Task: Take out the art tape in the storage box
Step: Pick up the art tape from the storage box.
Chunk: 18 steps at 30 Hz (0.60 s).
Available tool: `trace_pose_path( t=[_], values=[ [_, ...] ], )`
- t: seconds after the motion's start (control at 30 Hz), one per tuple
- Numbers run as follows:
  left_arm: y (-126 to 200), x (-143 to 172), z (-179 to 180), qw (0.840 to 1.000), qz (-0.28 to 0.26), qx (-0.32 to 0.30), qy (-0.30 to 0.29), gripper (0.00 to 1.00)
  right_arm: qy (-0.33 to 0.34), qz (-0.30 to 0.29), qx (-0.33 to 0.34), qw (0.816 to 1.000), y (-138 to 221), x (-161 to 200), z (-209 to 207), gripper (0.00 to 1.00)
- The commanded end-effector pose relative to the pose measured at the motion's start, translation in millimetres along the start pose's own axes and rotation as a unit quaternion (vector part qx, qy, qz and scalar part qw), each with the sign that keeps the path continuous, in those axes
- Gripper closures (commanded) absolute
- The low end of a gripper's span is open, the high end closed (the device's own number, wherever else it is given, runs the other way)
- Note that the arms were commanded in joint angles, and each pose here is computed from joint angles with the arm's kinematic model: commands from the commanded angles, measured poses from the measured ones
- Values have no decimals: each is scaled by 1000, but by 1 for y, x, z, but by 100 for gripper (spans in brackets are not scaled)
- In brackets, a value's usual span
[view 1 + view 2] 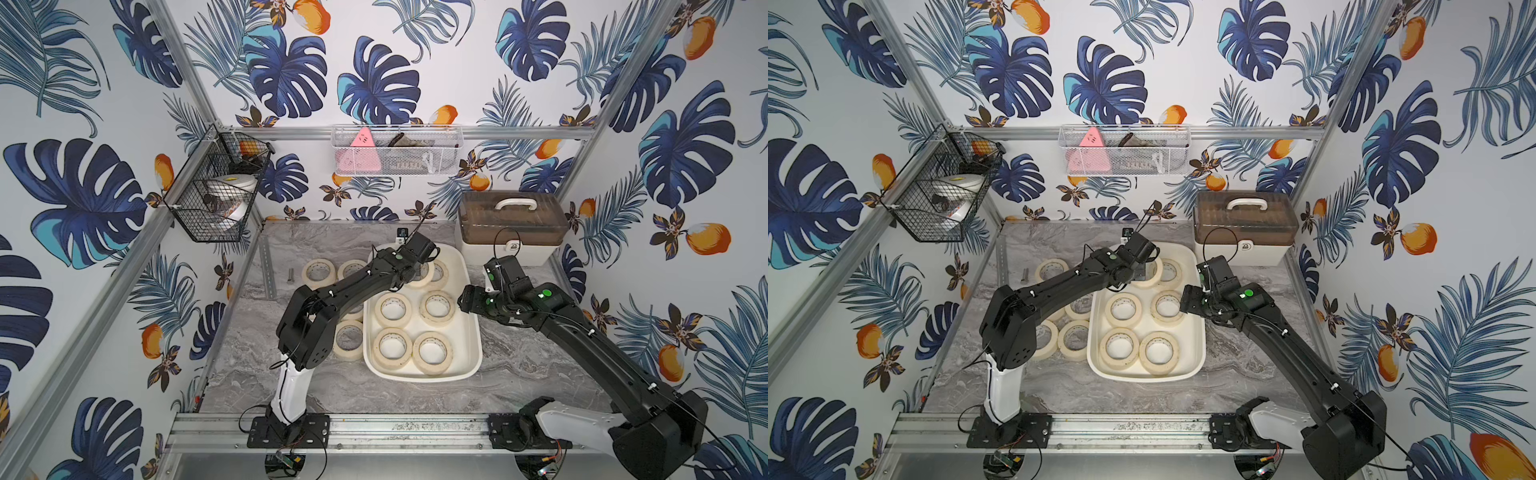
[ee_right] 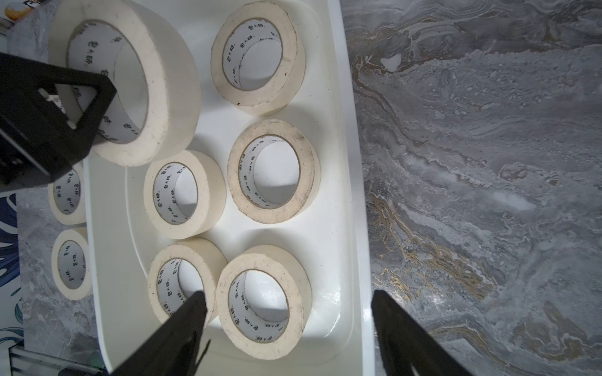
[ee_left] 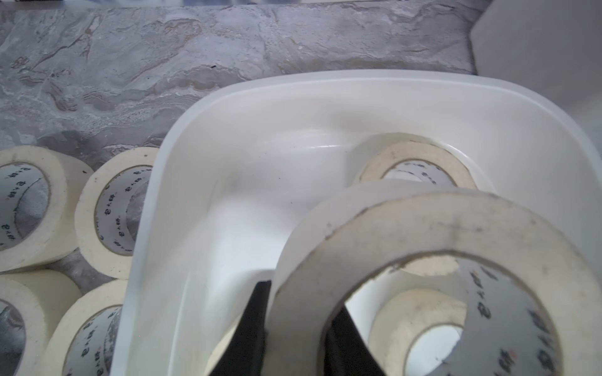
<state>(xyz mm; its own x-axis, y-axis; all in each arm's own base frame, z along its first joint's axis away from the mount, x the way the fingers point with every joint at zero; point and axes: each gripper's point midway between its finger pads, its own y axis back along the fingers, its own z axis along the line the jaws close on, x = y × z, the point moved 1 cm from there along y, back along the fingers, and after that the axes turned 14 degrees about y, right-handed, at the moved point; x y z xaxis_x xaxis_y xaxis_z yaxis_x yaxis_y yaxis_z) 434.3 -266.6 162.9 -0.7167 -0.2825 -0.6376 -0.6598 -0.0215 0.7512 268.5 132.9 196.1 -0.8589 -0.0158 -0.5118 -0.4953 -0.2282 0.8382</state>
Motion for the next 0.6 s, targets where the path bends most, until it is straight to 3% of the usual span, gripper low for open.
trace_pose_path(
  t=[0.0,0.23,0.57],
  values=[
    [21,5,-12,999,16,28,-40,90,2,-15,-15,1000,3,-8,5,21],
    [55,23,-36,993,60,101,-31,93,-15,-39,-31,999,4,-27,5,32],
    [71,40,-54,991,72,101,-52,93,-8,-76,-62,995,10,-63,23,36]
  ],
)
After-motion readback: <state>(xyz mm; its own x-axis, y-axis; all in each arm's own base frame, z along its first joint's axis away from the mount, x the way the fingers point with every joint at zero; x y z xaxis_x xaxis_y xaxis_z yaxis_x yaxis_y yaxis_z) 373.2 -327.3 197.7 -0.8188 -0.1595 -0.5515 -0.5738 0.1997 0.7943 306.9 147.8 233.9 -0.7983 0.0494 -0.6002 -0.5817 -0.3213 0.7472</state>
